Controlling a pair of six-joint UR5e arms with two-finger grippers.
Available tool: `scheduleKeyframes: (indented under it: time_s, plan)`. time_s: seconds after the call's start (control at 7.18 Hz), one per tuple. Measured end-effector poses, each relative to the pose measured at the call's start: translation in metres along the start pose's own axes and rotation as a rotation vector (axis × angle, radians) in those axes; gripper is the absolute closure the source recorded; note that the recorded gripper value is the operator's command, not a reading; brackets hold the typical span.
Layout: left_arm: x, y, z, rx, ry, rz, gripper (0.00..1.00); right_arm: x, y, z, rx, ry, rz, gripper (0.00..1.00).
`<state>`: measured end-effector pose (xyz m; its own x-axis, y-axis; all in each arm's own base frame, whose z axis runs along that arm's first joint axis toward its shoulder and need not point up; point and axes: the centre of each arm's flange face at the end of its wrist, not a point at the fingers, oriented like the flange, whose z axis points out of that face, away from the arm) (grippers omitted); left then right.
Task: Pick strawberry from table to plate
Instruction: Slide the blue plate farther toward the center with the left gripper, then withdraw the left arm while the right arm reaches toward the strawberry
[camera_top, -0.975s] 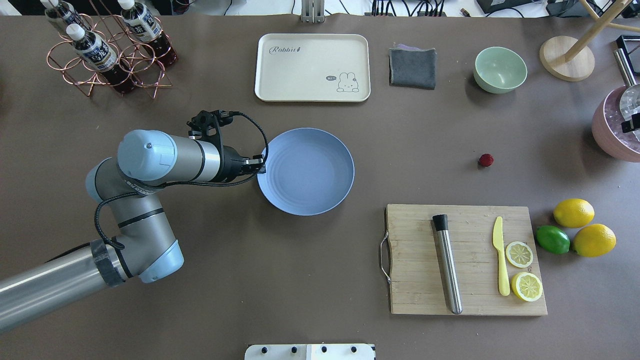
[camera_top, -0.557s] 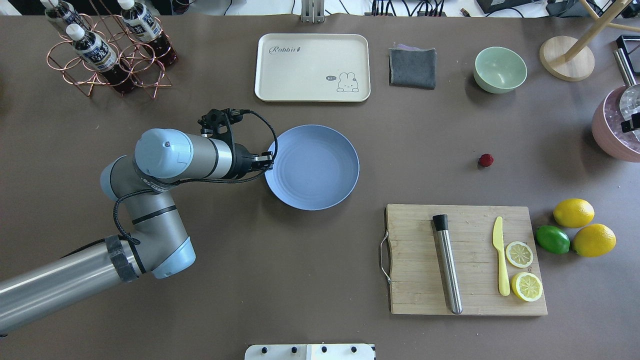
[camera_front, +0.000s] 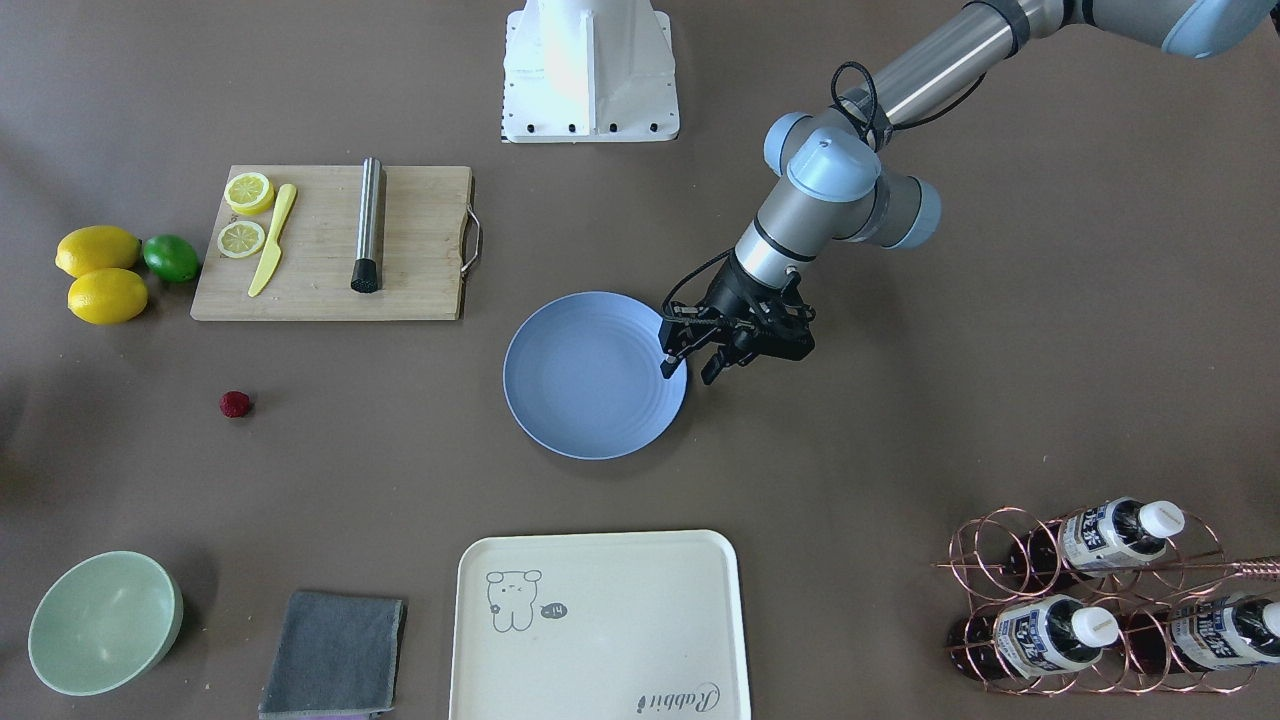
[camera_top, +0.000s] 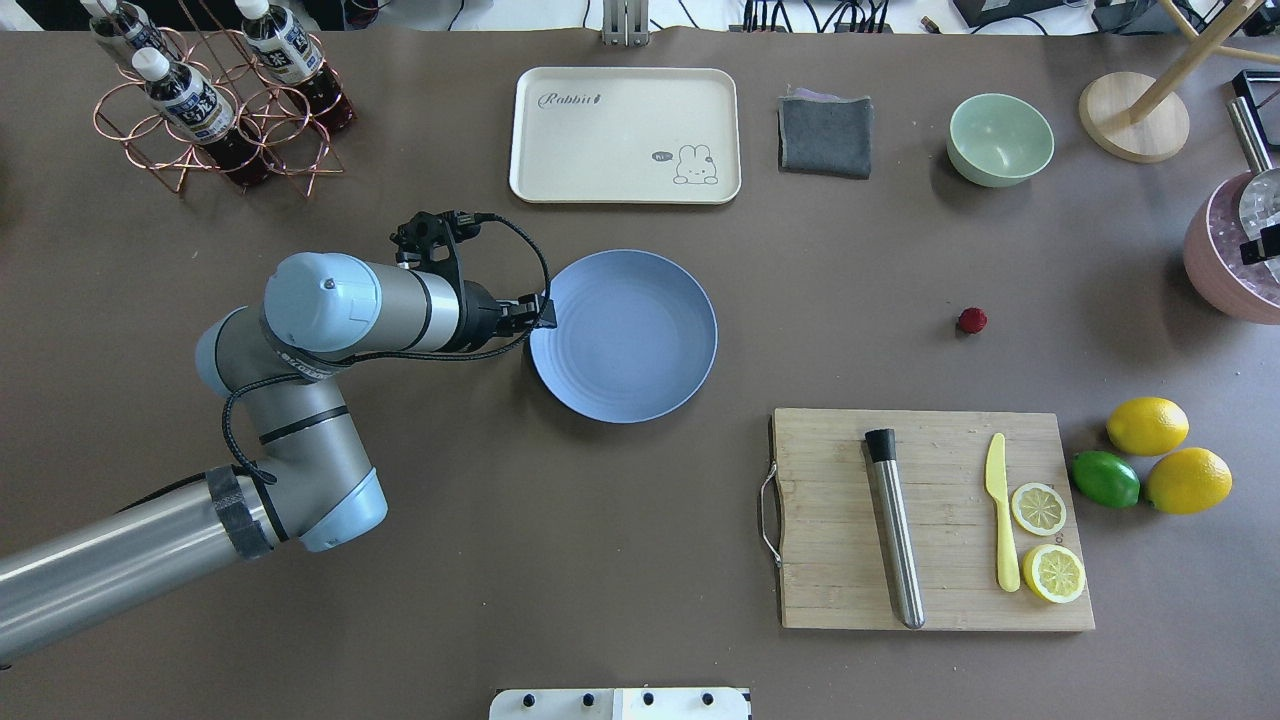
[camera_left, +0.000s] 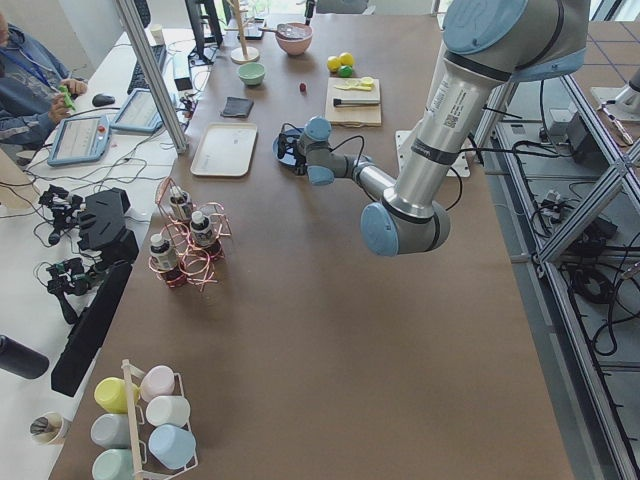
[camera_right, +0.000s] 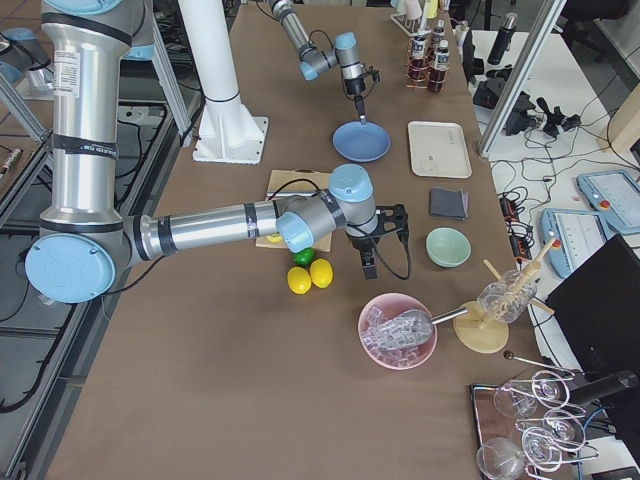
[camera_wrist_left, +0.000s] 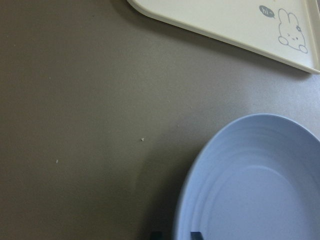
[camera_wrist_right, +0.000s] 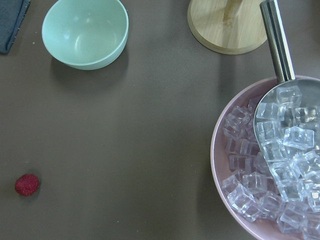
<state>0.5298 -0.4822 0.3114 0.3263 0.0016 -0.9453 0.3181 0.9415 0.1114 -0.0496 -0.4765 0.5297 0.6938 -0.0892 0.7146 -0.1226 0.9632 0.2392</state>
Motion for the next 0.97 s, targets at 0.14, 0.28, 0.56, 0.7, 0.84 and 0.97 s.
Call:
scheduleKeyframes:
  time_s: [0.14, 0.28, 0.56, 0.7, 0.84, 0.97]
  plan:
    - [-0.010, -0.018, -0.010, 0.005, -0.013, 0.018, 0.02, -0.005, -0.001, 0.002, -0.002, -0.002, 0.007, 0.00]
    - [-0.028, -0.040, -0.031, -0.011, -0.039, 0.054, 0.02, -0.017, -0.004, 0.009, -0.006, 0.001, 0.029, 0.00]
    - [-0.078, -0.083, -0.112, -0.058, -0.122, 0.144, 0.02, -0.075, -0.018, 0.036, 0.003, 0.021, 0.086, 0.01]
    - [-0.110, -0.105, -0.159, -0.081, -0.173, 0.202, 0.02, -0.111, -0.022, 0.054, 0.006, 0.026, 0.110, 0.01]
    - [-0.157, -0.131, -0.208, -0.096, -0.218, 0.260, 0.02, -0.145, -0.023, 0.072, 0.010, 0.035, 0.136, 0.01]
    - [-0.207, -0.156, -0.251, -0.105, -0.259, 0.314, 0.02, -0.175, -0.022, 0.088, 0.016, 0.040, 0.159, 0.01]
